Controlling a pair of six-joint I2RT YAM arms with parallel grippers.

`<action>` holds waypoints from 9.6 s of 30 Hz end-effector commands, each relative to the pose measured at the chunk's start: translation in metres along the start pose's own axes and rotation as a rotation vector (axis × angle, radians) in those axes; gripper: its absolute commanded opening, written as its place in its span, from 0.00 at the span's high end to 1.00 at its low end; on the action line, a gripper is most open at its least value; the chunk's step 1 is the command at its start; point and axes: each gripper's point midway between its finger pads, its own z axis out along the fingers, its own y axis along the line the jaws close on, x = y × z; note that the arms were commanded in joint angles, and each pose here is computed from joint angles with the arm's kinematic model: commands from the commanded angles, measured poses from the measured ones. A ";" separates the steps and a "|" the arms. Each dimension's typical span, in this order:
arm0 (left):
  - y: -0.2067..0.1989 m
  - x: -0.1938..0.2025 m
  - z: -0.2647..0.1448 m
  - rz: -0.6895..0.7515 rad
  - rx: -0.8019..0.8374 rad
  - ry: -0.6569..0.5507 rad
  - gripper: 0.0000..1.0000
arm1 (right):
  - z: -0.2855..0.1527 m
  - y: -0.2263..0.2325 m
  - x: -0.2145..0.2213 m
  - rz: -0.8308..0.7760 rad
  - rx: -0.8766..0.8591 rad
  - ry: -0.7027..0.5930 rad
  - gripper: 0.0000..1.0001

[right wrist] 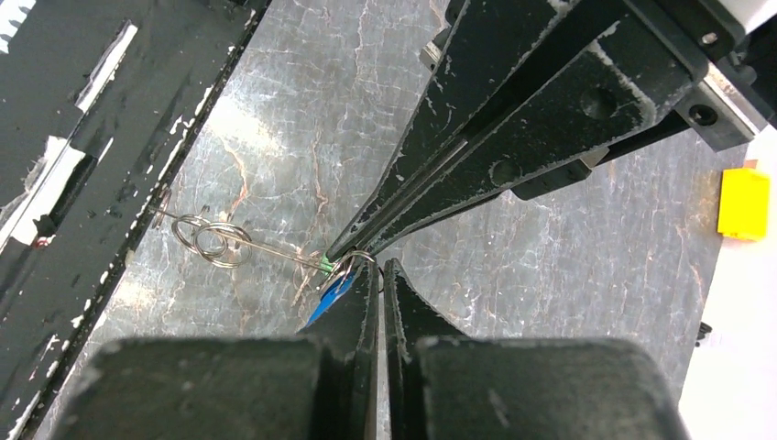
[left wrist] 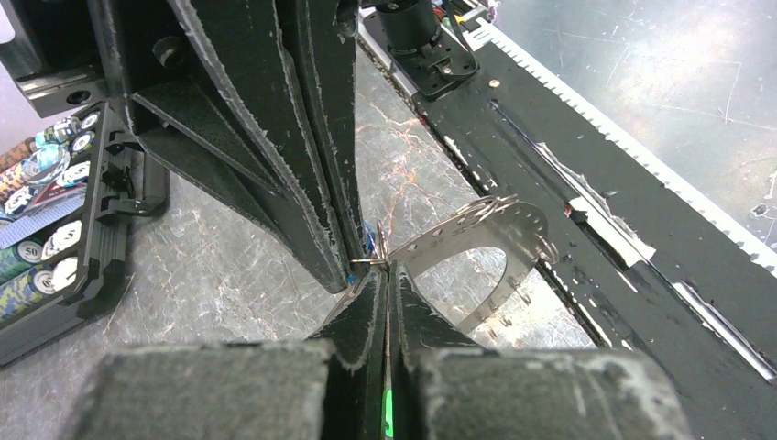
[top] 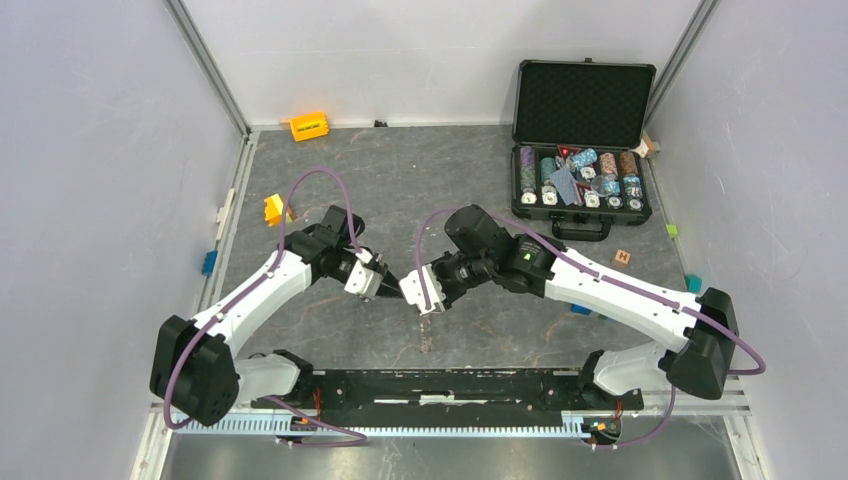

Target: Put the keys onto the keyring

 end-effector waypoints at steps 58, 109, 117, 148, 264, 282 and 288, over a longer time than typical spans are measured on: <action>-0.001 -0.039 -0.002 0.000 -0.014 -0.205 0.98 | -0.054 -0.003 0.003 0.023 0.102 -0.036 0.75; 0.030 -0.045 -0.073 0.025 -0.258 -0.016 0.98 | 0.089 0.142 0.031 0.192 -0.376 -0.109 0.61; 0.029 -0.045 -0.076 0.031 -0.262 0.000 0.98 | 0.110 0.161 0.026 0.260 -0.494 -0.097 0.57; 0.022 -0.041 -0.074 0.037 -0.250 0.014 0.98 | 0.125 0.179 0.044 0.319 -0.560 0.011 0.83; 0.019 -0.048 -0.073 0.041 -0.264 -0.002 0.98 | 0.128 0.181 0.036 0.450 -0.622 -0.003 0.63; 0.018 -0.048 -0.073 0.039 -0.264 -0.001 0.98 | 0.127 0.196 0.041 0.438 -0.674 0.012 0.70; 0.017 -0.049 -0.072 0.039 -0.264 -0.001 0.98 | 0.128 0.195 0.042 0.436 -0.671 0.017 0.78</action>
